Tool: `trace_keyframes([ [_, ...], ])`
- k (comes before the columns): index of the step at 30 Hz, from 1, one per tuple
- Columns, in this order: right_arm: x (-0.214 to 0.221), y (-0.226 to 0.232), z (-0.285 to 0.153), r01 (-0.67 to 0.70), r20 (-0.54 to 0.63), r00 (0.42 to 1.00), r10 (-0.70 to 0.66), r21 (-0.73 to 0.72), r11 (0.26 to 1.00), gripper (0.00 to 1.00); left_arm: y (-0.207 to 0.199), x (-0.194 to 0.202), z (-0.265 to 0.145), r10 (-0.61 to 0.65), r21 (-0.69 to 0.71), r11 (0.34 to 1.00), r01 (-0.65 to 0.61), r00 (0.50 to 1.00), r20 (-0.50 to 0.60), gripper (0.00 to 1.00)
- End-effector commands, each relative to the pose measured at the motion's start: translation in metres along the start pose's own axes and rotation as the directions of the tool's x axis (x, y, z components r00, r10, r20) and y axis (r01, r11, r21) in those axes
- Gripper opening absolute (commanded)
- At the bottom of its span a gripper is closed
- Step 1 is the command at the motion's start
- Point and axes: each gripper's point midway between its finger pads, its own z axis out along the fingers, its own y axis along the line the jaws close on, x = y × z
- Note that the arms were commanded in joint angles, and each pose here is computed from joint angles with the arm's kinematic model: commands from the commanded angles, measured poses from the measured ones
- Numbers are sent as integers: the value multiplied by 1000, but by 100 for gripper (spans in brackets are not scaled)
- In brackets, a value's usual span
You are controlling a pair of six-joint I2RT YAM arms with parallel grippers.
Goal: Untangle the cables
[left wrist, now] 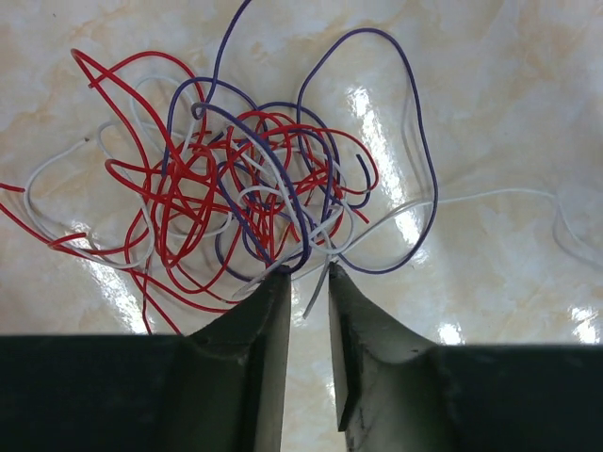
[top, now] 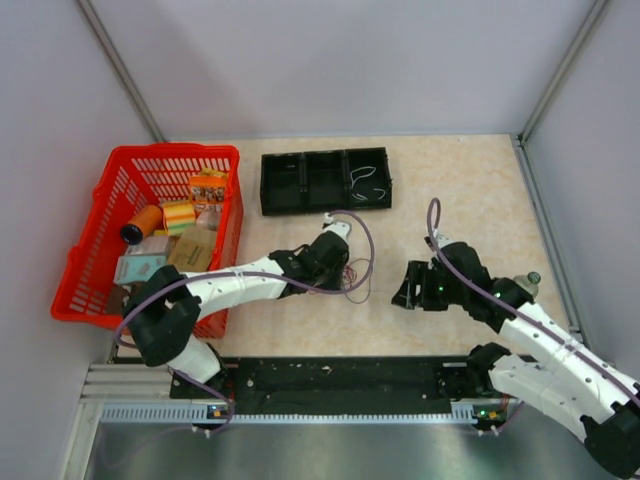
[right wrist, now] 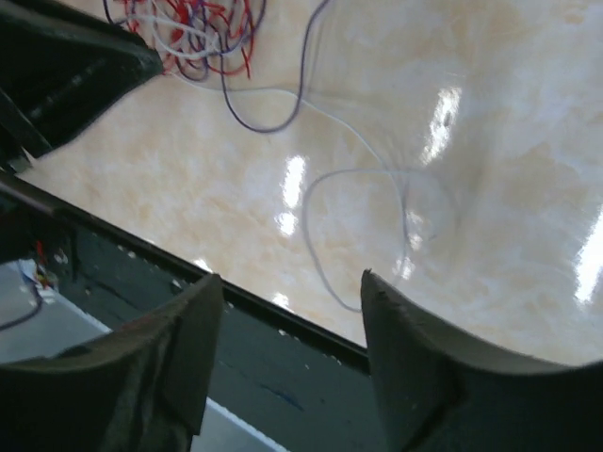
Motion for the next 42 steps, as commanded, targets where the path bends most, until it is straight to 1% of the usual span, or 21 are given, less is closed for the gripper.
trace_keyframes([
  [1, -29, 0, -26, 62, 93, 993, -70, 88, 994, 66, -2, -23, -2, -29, 7, 1000, 29, 995, 99, 20],
  [3, -48, -8, -30, 60, 137, 987, -86, 183, 981, 68, -1, -26, -8, -36, 14, 999, 35, 992, 124, 7],
  [5, -61, 2, -19, 63, 143, 986, -87, 163, 985, 68, 0, -25, -13, -43, 29, 999, 39, 988, 147, 0],
  [6, -68, 10, -7, 62, 152, 985, -79, 118, 991, 68, 2, -23, -14, -50, 34, 998, 46, 986, 158, 0],
  [7, -68, 24, 8, 57, 110, 992, -62, 44, 997, 67, 4, -22, -17, -62, 43, 998, 55, 983, 175, 0],
  [8, -70, 32, 19, 49, 89, 995, -50, 13, 999, 65, 5, -24, -20, -75, 52, 996, 66, 977, 200, 0],
  [11, -79, 41, 56, 14, 38, 999, -14, -15, 1000, 61, 9, -24, -31, -103, 74, 993, 88, 964, 246, 0],
  [14, -71, 42, 88, -35, -18, 999, 34, -49, 998, 55, 11, -23, -39, -129, 108, 989, 102, 948, 292, 0],
  [17, -66, 38, 110, -70, -24, 997, 68, -72, 995, 53, 11, -22, -41, -137, 124, 987, 104, 942, 306, 0],
  [21, -51, 41, 127, -163, -77, 985, 154, -120, 979, 51, 11, -22, -42, -138, 133, 986, 100, 940, 312, 0],
  [24, -44, 42, 139, -223, -88, 973, 212, -149, 963, 45, 10, -22, -42, -140, 141, 985, 99, 939, 315, 0],
  [28, -37, 36, 146, -233, -83, 971, 224, -120, 965, 45, 9, -21, -43, -140, 148, 984, 97, 938, 317, 0],
  [32, -38, 23, 146, -189, -60, 981, 187, -38, 981, 47, 10, -21, -45, -145, 155, 983, 99, 934, 326, 0],
  [35, -39, 28, 156, -184, -54, 982, 179, -84, 979, 45, 10, -21, -46, -152, 161, 982, 103, 930, 334, 0],
  [36, -38, 30, 161, -200, -60, 979, 195, -103, 974, 42, 10, -21, -46, -153, 162, 981, 104, 930, 334, 0],
  [37, -39, 33, 166, -207, -60, 978, 201, -127, 970, 36, 11, -21, -47, -155, 161, 981, 106, 930, 334, 0],
  [38, -40, 34, 170, -217, -52, 976, 212, -138, 966, 27, 13, -20, -47, -160, 156, 981, 112, 928, 337, 0],
  [39, -44, 35, 170, -223, -25, 975, 222, -151, 963, 15, 15, -19, -47, -163, 147, 982, 119, 927, 337, 0],
  [40, -50, 36, 167, -219, 6, 975, 222, -160, 963, 6, 16, -19, -47, -167, 142, 982, 126, 926, 340, 0],
  [41, -55, 34, 162, -196, 40, 978, 204, -143, 970, 0, 20, -20, -48, -180, 128, 981, 144, 921, 346, 0],
  [42, -66, 37, 146, -168, 84, 980, 181, -139, 976, 0, 25, -19, -47, -196, 104, 980, 170, 916, 349, 0],
])
